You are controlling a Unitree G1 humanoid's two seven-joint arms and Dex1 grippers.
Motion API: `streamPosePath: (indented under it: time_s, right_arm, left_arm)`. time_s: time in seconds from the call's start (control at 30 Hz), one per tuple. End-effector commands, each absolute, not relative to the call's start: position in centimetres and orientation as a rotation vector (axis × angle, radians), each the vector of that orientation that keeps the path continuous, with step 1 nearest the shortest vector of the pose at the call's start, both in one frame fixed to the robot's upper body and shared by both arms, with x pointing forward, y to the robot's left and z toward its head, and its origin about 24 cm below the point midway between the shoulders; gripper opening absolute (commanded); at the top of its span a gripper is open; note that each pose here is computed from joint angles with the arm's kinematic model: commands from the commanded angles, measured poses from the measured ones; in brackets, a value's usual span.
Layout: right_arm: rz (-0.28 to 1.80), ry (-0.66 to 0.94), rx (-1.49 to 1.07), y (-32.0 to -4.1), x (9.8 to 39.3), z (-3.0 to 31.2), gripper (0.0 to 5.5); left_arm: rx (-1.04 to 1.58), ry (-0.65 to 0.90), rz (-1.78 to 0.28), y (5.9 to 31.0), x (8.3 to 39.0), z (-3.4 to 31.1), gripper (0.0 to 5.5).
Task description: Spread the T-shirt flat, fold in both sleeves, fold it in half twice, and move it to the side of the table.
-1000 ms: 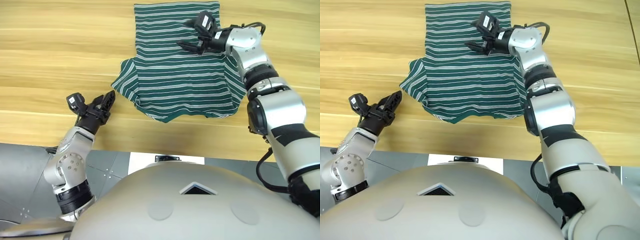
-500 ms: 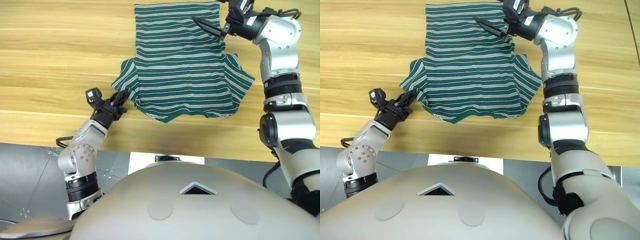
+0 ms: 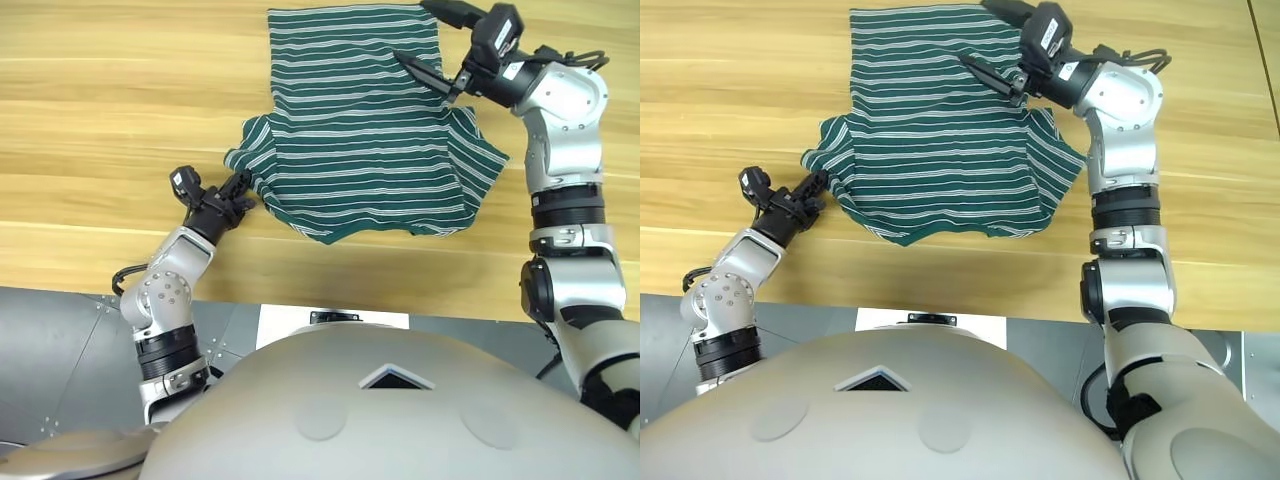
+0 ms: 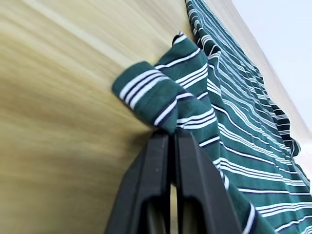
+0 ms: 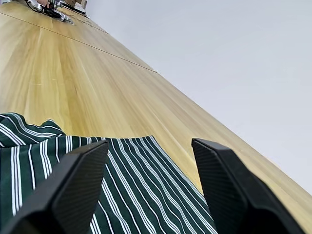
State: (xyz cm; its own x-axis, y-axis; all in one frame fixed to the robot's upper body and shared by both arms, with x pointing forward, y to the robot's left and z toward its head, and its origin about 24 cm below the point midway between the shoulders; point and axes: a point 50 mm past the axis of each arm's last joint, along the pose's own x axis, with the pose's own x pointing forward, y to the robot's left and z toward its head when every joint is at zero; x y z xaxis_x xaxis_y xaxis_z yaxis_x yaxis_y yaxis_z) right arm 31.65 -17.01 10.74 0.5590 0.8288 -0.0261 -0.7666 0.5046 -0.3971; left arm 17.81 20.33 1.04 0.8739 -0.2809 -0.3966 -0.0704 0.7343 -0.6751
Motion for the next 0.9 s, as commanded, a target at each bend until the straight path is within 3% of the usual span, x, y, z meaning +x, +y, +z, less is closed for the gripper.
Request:
streamPosePath:
  time_s: [0.03, 0.47, 0.73, 0.9]
  right_arm:
    - [0.947, -0.144, -0.394, -17.7, 31.1, 10.0, 3.2]
    - [0.902, -0.032, -0.474, -20.9, 28.0, 7.8, 3.2]
    - [0.918, 0.019, -0.489, -21.1, 27.1, 6.9, 3.2]
    - [0.897, 0.06, -0.477, -21.6, 26.2, 6.0, 3.2]
  left_arm:
    - [-0.733, 0.488, -0.136, 20.3, 17.4, 1.6, 0.03]
    - [-0.085, 0.389, -0.483, 15.0, 18.7, 4.0, 0.03]
    - [0.267, 0.309, -0.703, 11.1, 16.8, 3.9, 0.03]
    - [0.405, 0.347, -0.726, 11.0, 16.4, 2.6, 0.03]
